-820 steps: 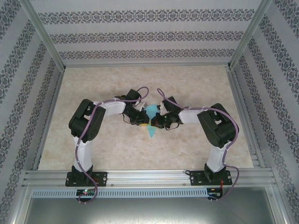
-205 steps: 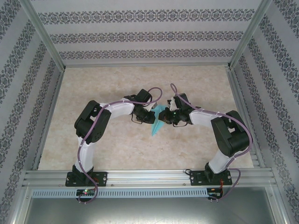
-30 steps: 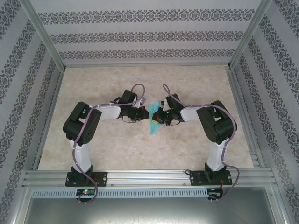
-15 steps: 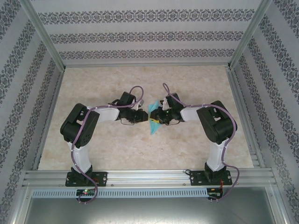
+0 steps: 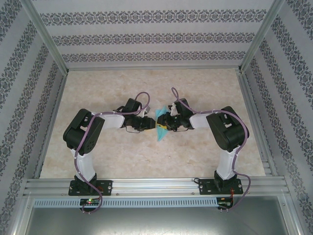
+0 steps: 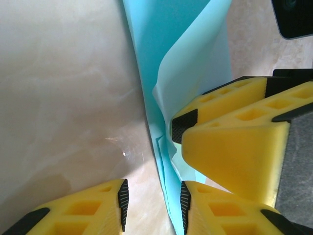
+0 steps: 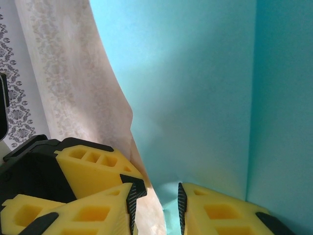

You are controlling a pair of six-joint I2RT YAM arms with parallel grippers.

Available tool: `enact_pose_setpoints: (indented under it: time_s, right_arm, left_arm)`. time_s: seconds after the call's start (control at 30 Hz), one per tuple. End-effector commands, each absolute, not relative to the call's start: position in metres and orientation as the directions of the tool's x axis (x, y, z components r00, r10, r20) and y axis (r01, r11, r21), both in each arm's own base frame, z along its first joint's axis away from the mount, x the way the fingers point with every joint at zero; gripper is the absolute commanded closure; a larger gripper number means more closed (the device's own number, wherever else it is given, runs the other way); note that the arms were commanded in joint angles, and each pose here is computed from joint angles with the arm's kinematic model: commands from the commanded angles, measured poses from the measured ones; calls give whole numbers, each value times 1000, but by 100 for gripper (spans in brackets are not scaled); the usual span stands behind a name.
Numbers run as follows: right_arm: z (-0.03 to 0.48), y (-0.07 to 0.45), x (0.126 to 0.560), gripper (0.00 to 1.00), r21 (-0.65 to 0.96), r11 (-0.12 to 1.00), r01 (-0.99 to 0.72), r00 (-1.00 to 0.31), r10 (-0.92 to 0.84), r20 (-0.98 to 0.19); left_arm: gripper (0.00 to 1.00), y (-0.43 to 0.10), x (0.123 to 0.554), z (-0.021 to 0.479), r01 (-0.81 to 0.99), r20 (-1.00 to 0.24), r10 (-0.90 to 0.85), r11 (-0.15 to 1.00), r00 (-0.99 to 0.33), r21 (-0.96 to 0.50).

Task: Fold a paper plane with a square sheet of paper (pick it up from the middle)
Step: Fourth fold the wing at the center of the table.

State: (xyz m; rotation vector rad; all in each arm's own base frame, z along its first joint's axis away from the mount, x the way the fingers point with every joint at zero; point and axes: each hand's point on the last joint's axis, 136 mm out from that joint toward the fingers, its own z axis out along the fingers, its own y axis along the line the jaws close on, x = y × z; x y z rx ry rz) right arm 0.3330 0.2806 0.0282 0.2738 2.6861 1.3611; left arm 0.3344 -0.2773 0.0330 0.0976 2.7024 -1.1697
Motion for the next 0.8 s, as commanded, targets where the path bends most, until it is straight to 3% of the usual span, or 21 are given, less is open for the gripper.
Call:
enact_pose_setpoints:
  time_s: [0.0,0.33,0.77]
  right_arm:
    - [8,272,315,69,759,629,169,-972,232,24]
    - [8,269,314,72,758,632,165,-972,235,16]
    - [13,270,314,77,766,631,121,-977,214,-21]
  left_arm:
    - [62,-287,352,56,185,-282,-41,663,-959,-726]
    - [61,-276,377,66,145,-302,-116,683,-946,-716]
    - [61,-288,385,48,147,-240,-45,676,-970,-722]
